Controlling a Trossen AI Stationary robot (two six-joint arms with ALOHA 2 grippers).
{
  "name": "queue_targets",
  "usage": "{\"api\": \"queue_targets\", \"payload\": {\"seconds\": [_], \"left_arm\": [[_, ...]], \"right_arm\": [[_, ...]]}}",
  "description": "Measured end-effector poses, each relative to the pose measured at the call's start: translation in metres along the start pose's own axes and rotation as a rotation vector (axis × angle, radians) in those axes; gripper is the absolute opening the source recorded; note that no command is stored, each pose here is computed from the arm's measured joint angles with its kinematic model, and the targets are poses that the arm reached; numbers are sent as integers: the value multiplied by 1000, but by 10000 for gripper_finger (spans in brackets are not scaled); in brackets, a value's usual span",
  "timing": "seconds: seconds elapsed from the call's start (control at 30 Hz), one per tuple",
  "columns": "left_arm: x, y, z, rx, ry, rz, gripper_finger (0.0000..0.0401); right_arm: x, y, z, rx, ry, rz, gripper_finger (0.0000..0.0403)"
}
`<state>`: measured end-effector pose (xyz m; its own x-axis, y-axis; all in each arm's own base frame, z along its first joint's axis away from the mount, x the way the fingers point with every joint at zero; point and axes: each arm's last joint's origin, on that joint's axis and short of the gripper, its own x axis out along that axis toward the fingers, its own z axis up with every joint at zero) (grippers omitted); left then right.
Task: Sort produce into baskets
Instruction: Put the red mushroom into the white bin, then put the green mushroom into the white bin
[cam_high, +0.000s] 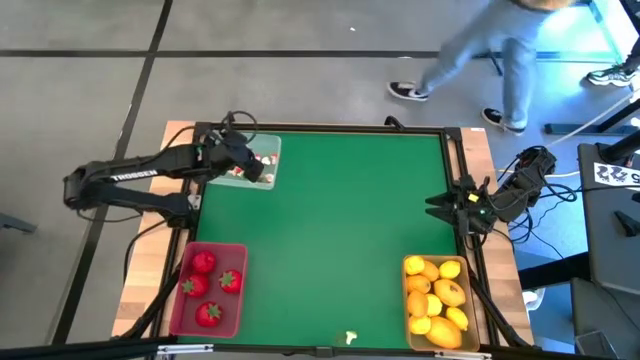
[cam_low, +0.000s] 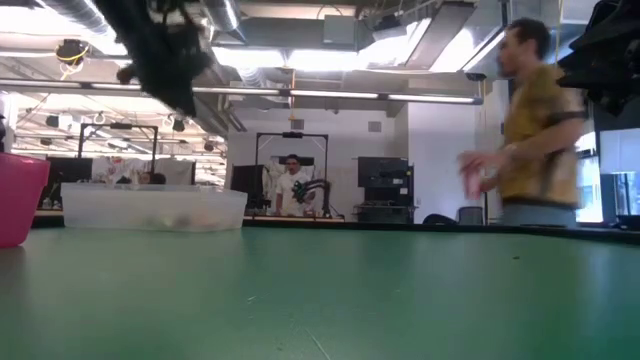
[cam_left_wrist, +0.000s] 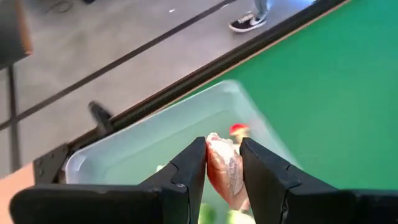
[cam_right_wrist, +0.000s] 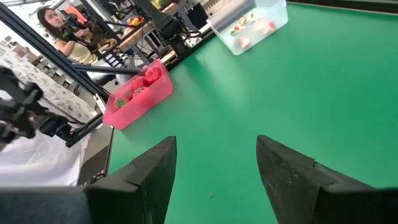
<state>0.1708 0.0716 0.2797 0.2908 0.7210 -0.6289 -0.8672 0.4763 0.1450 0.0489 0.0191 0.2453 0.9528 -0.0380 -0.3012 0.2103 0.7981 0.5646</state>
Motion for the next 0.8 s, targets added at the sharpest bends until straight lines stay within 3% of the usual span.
{"api": "queue_targets", "payload": {"seconds": [0.1, 0.3, 0.6, 0.8], "left_arm": [[21, 5, -14, -13, 23, 52, 98], [52, 11, -30, -16, 71, 28, 108], [61, 17, -30, -86, 115, -55, 214], [59, 12, -32, -161, 136, -100, 245]], "right_arm": [[0, 0, 0, 0, -5, -4, 221], [0, 0, 0, 0, -4, -4, 221], [0, 0, 0, -3, -1, -6, 221], [0, -1, 0, -5, 1, -7, 221]]}}
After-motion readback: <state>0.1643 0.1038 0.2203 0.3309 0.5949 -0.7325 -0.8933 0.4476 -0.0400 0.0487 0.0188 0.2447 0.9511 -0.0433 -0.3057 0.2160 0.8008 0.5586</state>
